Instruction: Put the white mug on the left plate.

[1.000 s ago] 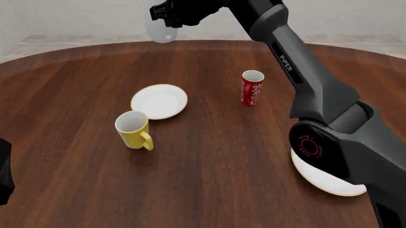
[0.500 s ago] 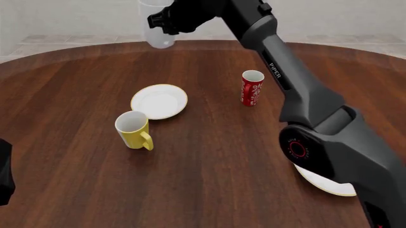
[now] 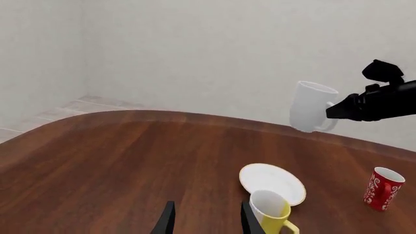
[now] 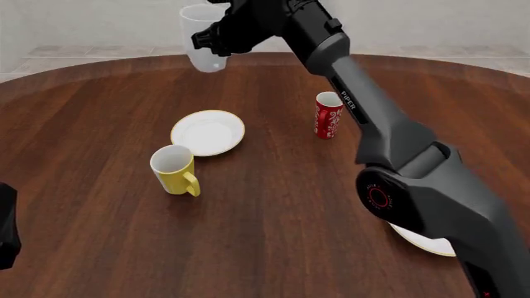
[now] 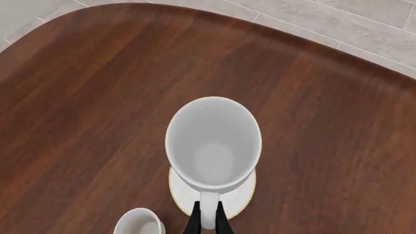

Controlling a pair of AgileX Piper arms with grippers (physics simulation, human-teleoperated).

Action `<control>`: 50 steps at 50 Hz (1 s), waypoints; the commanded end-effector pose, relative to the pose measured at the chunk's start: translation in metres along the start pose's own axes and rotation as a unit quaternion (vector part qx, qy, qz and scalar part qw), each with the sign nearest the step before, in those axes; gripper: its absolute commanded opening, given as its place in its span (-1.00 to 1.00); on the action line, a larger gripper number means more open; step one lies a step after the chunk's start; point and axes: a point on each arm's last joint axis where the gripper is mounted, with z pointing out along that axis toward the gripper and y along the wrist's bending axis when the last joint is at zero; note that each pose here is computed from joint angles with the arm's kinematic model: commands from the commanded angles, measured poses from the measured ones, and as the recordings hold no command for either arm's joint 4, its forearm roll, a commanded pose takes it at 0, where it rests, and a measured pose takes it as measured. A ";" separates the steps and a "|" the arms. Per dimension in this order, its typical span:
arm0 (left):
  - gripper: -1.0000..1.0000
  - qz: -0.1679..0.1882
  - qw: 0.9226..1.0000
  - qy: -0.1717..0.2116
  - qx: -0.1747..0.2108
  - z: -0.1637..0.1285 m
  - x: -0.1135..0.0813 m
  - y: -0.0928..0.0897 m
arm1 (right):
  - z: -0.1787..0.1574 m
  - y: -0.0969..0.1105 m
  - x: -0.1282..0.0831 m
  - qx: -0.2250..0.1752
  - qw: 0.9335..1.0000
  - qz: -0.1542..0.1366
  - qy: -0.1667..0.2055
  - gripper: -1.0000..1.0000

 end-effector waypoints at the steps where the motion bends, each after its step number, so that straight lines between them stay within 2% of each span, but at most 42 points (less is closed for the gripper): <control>1: 1.00 0.001 1.000 0.002 0.000 0.000 0.001 0.000 | 0.011 -0.004 0.006 0.003 1.000 0.011 0.004 -1.00; 12: 1.00 0.002 1.000 0.003 -0.001 0.000 0.002 0.000 | 0.022 -0.008 0.012 0.007 1.000 0.015 0.010 -1.00; 34: 1.00 0.002 1.000 0.002 -0.002 0.000 0.001 0.000 | 0.034 0.006 0.022 -0.004 0.999 0.030 0.017 -1.00; 50: 1.00 0.000 1.000 0.002 -0.003 0.000 0.001 0.000 | 0.050 0.004 0.033 -0.001 0.999 0.036 0.029 -1.00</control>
